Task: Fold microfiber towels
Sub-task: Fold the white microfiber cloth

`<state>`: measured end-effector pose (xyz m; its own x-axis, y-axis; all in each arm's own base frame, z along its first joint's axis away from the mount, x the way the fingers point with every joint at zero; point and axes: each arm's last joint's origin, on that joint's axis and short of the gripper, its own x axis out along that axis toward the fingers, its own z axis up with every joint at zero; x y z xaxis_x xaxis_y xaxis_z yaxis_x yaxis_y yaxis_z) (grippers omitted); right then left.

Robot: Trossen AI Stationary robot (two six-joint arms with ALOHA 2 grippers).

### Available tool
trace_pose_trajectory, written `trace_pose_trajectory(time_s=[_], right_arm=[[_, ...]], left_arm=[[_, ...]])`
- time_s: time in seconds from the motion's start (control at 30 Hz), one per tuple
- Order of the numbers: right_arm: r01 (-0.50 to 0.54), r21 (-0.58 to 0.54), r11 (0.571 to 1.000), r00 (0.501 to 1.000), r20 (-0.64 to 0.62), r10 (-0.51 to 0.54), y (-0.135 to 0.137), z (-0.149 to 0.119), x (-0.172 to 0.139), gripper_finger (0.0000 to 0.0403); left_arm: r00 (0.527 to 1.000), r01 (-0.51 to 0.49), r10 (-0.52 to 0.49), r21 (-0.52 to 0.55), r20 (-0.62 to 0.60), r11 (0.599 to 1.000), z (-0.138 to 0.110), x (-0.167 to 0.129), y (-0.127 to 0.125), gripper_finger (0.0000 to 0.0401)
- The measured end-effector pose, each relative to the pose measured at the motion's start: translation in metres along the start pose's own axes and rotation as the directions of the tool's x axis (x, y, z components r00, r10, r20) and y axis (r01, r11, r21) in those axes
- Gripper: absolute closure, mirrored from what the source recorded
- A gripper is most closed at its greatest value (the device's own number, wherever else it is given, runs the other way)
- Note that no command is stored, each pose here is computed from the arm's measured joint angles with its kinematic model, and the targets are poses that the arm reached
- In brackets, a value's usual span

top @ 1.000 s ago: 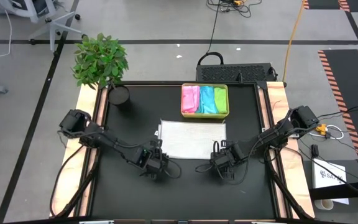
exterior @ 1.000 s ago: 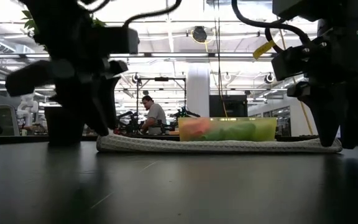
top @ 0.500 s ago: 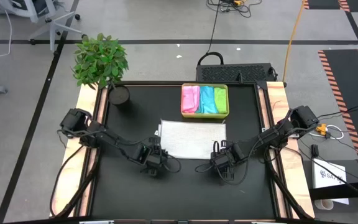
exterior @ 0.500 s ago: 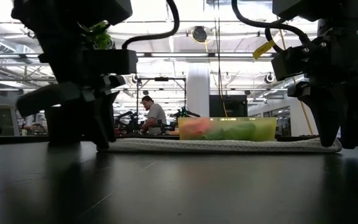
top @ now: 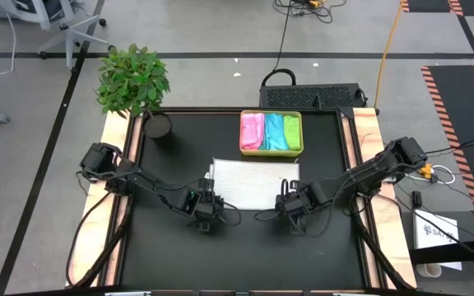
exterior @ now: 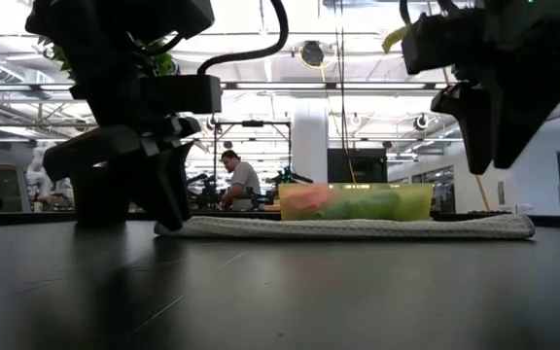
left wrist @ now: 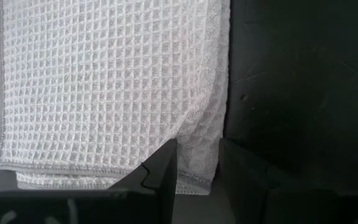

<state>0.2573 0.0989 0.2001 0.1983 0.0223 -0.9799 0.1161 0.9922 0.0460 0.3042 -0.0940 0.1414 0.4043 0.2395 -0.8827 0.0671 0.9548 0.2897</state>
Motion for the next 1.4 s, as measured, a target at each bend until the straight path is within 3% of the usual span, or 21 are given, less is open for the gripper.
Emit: trace_pose_trajectory(time_s=[0.37,0.73,1.4], right_arm=[[0.053,-0.083,0.995,0.992,-0.109,-0.061,-0.014,-0.026,0.029,0.0236],[0.034,-0.031,0.999,0.998,-0.056,-0.036,-0.018,-0.036,0.05,0.0236],[0.041,-0.026,0.999,0.999,-0.031,-0.042,-0.019,-0.037,0.053,0.0236]], left_arm=[[1.0,0.0,0.0,-0.005,0.0,1.0,0.0,0.0,0.0,0.0279],[1.0,0.0,0.0,-0.024,0.0,1.0,0.0,0.0,0.0,0.0279],[1.0,0.002,-0.002,-0.025,0.0,1.0,0.0,0.0,0.0,0.0279]])
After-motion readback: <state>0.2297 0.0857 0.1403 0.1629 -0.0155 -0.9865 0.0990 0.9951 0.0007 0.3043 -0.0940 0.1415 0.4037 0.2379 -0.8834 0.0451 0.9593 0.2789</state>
